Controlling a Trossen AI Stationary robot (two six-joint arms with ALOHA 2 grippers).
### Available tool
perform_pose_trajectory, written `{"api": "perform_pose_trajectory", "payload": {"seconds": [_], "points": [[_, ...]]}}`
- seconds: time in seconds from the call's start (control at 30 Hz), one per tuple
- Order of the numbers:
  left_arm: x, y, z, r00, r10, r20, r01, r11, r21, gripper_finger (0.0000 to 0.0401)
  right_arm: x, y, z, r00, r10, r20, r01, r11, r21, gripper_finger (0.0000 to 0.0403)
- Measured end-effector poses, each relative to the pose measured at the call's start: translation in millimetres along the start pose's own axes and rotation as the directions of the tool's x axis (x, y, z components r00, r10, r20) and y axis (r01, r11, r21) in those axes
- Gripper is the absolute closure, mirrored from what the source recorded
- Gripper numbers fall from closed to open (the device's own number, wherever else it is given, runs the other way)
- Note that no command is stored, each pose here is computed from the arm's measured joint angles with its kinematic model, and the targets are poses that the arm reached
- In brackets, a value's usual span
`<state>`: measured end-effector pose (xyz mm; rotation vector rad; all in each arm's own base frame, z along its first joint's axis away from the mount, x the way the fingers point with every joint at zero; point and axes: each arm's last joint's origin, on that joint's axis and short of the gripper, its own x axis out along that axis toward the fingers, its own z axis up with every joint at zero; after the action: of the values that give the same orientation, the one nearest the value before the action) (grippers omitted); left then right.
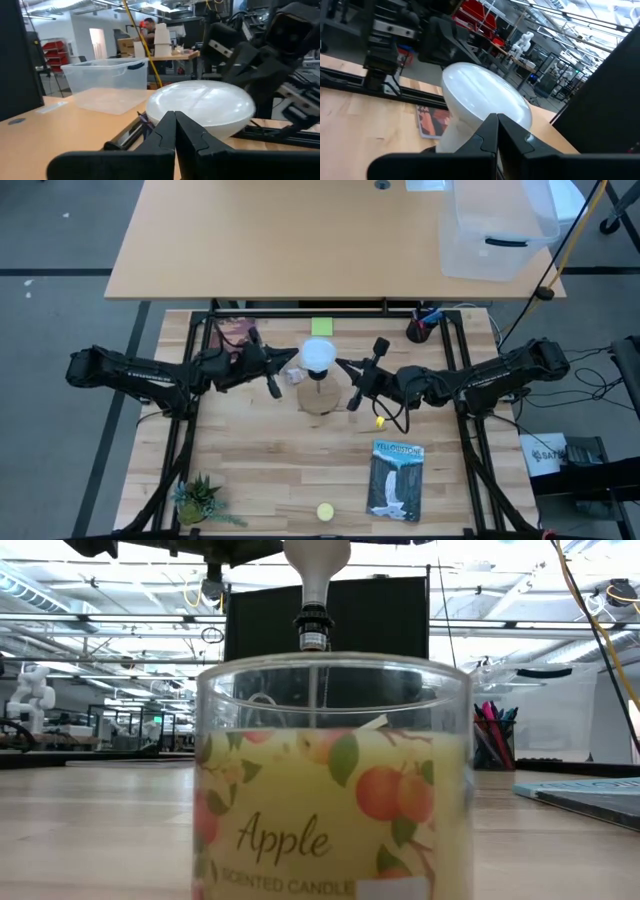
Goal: Screw lightbulb
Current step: Remove the lightbulb from the lamp
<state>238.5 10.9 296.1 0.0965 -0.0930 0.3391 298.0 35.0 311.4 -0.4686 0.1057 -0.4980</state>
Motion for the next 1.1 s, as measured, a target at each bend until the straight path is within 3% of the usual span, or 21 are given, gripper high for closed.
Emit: {"api": "perform_pose_trajectory", "payload": {"seconds": [0.83, 0.97, 1.1], "points": [[-8, -27, 1, 0.986, -0.165, 0.008, 0.165, 0.986, 0.027, 0.0401, 16, -22, -11, 0.997, -0.073, -0.038, 0.072, 0.997, -0.040, 0.0403], [-12, -30, 5, 0.995, -0.101, 0.025, 0.099, 0.992, 0.082, 0.0401, 15, -20, -11, 0.995, -0.086, -0.046, 0.083, 0.994, -0.069, 0.0403], [-14, -27, 11, 0.998, 0.011, 0.060, -0.015, 0.997, 0.073, 0.0401, 8, -14, -7, 0.989, -0.132, -0.069, 0.123, 0.984, -0.128, 0.0403]]}}
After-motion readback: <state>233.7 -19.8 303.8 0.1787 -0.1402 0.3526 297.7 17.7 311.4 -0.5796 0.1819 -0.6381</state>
